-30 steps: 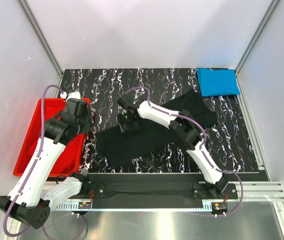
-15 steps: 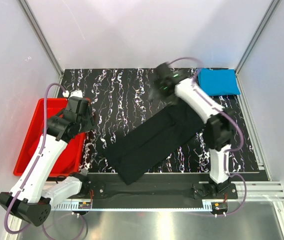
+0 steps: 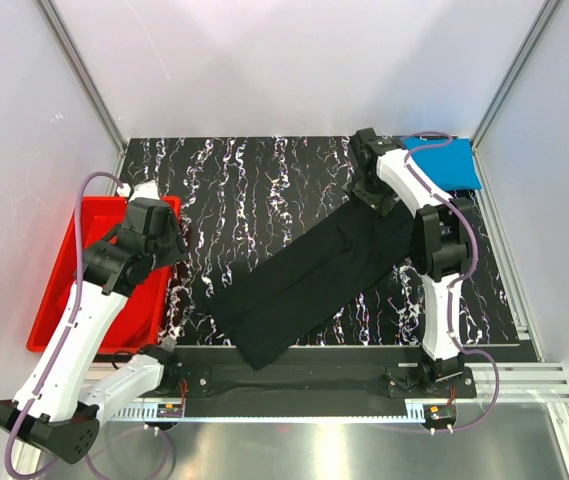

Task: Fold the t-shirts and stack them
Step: Fold the tshirt

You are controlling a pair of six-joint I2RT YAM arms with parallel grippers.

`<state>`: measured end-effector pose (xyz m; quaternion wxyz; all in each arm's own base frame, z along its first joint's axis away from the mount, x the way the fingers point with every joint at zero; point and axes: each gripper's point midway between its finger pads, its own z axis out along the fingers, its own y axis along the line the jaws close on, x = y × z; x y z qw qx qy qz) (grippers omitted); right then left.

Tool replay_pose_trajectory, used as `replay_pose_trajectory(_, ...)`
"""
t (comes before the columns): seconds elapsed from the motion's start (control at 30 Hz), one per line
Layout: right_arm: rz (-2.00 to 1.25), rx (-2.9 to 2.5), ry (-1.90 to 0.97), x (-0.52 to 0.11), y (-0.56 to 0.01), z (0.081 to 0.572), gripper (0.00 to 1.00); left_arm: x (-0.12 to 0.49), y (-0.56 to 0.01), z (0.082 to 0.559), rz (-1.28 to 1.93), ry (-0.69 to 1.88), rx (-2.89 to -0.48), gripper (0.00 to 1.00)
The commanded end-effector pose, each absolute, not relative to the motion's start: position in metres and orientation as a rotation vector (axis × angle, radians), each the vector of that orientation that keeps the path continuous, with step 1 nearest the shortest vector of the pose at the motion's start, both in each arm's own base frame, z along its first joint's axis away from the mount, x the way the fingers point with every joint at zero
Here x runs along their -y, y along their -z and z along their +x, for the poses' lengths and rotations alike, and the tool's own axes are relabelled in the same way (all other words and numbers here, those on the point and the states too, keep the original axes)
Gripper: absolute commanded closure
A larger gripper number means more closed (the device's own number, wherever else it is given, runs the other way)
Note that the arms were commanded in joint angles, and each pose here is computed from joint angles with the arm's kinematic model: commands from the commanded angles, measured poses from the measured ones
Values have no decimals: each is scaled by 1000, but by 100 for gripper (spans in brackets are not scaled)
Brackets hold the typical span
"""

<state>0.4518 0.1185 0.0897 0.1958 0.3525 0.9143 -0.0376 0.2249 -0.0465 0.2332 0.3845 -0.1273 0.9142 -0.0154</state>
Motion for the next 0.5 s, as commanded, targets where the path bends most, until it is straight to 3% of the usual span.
replay_pose_trajectory(0.0,1095,-2474,232,-98,-81,449,2,45,-237,225,-313,35,-2306,52)
replay_pose_trajectory(0.3,1022,-2562,301,-85,-21,445,3,39,-238,225,-303,-11,-2310,52)
replay_pose_trajectory(0.47,822,-2708,113,-126,10,469,5,40,-235,228,-299,-25,-2325,51)
